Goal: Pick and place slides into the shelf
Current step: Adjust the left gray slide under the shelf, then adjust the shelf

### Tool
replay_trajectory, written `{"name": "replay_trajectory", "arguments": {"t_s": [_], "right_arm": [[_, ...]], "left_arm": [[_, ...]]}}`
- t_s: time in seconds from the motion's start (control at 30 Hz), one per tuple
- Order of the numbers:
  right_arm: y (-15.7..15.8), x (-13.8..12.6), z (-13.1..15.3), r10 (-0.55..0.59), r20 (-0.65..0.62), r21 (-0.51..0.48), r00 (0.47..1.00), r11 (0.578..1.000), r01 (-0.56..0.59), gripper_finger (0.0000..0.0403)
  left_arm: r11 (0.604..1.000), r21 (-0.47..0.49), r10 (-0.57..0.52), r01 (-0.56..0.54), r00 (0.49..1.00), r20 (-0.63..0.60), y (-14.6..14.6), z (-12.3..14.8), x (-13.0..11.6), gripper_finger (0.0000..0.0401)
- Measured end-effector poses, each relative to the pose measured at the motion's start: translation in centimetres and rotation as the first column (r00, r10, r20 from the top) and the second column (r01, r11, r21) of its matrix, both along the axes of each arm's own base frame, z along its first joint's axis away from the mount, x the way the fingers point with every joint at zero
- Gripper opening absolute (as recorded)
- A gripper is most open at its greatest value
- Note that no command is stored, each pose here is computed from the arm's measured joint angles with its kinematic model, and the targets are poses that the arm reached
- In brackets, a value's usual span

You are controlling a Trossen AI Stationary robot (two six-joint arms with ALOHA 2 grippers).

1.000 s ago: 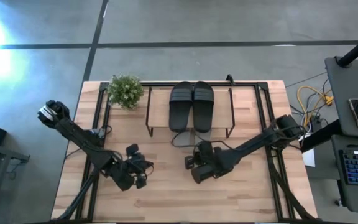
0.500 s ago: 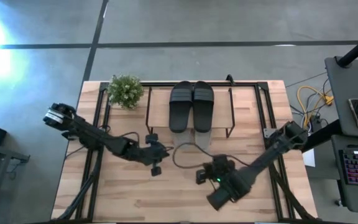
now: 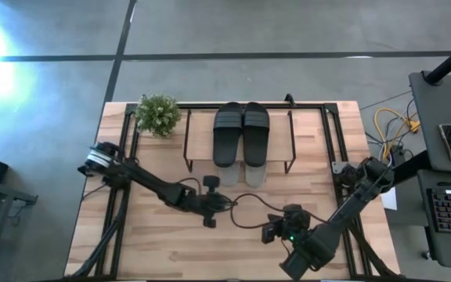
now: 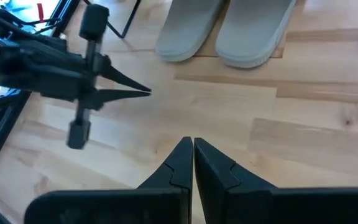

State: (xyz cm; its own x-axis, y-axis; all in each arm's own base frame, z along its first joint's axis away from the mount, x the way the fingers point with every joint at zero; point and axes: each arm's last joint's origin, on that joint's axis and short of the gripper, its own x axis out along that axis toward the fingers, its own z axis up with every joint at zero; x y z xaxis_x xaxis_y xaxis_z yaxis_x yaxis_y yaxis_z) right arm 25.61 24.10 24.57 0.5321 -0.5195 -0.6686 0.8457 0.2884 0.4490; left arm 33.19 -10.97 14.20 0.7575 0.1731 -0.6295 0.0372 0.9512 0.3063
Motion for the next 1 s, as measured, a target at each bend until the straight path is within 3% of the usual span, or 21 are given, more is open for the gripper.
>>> {"name": "replay_trajectory", "arguments": {"t_s": [0.23,0.6,0.77,0.87,1.0], "right_arm": [[-0.1,-0.1,-0.2,0.002,-0.011,-0.007,1.0,1.0,-0.002,0.0009],[-0.3,-0.3,-0.6,0.003,-0.034,-0.026,0.999,1.0,-0.004,0.0009],[-0.3,-0.3,-0.6,0.003,-0.038,-0.03,0.999,1.0,-0.004,0.0009],[-0.5,-0.2,-0.7,-0.002,-0.04,-0.032,0.999,0.999,0.001,0.0009],[-1.0,0.1,-1.0,-0.021,-0.054,-0.037,0.998,0.999,0.019,0.0009]], "left_arm": [[0.987,0.093,0.129,-0.128,0.992,-0.01,1.4,-1.3,2.0,0.0],[0.96,0.111,0.262,-0.257,0.965,-0.034,6.9,-1.7,2.7,0.0],[0.98,0.059,0.192,-0.19,0.981,-0.024,6.5,-0.6,2.9,0.0],[0.996,-0.022,0.09,-0.089,0.994,0.056,4.4,0.7,3.4,0.0],[0.999,-0.043,-0.005,0.01,0.994,0.113,1.1,2.1,3.6,0.0]]}}
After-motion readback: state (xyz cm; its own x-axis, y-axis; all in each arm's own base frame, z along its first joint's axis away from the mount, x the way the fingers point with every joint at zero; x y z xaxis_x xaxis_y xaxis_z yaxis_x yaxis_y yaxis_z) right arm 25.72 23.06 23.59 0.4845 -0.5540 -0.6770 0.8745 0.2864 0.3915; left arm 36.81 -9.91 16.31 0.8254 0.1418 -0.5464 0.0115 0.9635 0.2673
